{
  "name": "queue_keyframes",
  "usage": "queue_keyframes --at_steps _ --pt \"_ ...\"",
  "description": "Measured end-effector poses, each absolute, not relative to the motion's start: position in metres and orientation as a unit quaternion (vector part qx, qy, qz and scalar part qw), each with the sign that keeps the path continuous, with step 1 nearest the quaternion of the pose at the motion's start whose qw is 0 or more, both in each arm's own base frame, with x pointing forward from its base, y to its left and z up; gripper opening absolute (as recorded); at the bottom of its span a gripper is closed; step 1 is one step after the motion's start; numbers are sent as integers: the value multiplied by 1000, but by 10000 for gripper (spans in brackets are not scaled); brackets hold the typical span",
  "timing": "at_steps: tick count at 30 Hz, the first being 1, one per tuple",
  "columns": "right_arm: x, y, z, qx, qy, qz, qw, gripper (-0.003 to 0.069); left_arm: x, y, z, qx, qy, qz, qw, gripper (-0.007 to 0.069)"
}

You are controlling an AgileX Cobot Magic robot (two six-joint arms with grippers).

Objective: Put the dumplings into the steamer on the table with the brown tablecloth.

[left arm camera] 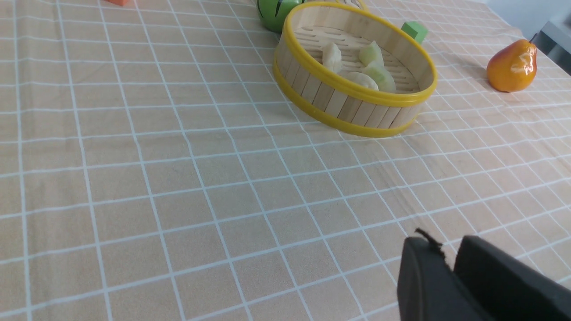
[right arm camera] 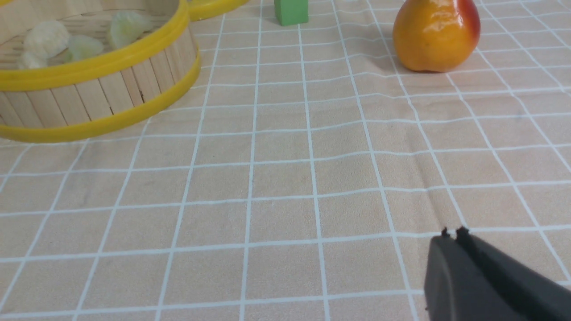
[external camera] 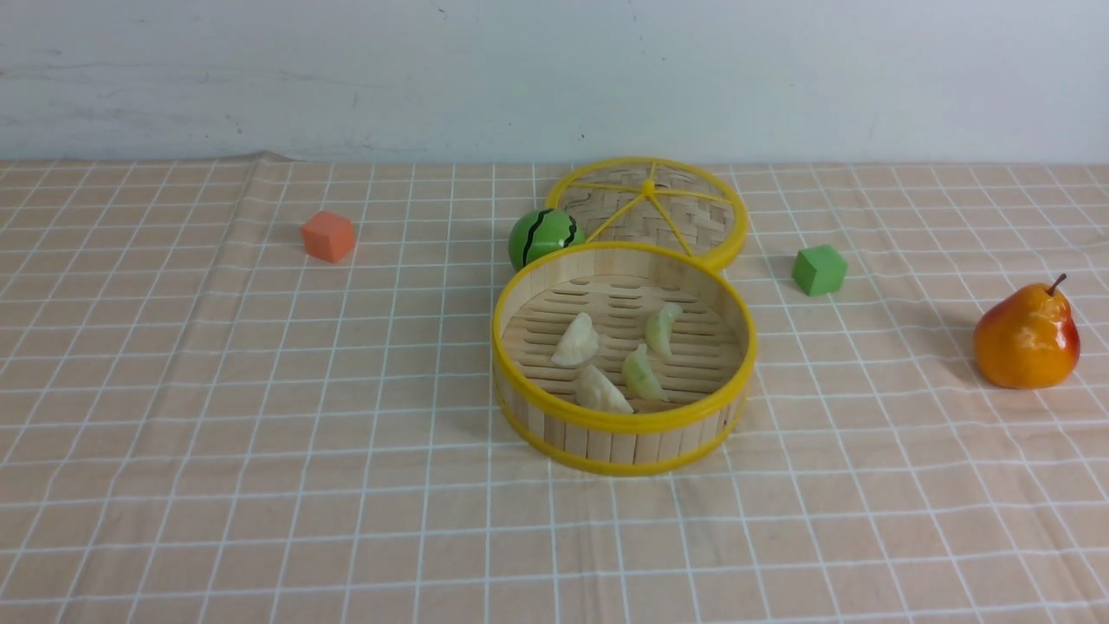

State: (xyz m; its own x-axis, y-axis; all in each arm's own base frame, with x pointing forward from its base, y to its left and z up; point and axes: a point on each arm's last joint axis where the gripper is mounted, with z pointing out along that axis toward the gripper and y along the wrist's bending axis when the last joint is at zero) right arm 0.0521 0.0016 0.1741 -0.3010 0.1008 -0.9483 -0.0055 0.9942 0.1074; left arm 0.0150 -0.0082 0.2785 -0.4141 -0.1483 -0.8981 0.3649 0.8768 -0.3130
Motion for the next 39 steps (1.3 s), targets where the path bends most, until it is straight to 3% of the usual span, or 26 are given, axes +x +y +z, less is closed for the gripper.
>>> queue_keyframes --at_steps 10,15,22,30,39 --pt "52 2 174 30 805 45 590 -2 18 -9 278 67 796 -242 550 110" --pt "52 2 174 30 805 45 590 0 35 -13 269 44 739 -218 636 -6" --pt "52 2 174 30 805 45 590 3 48 -6 240 -54 686 -156 708 -14" --pt "52 2 174 30 805 45 590 13 56 3 189 -121 736 -75 662 -14" --pt "52 2 174 30 805 45 590 13 53 5 172 -133 789 -55 597 -14"
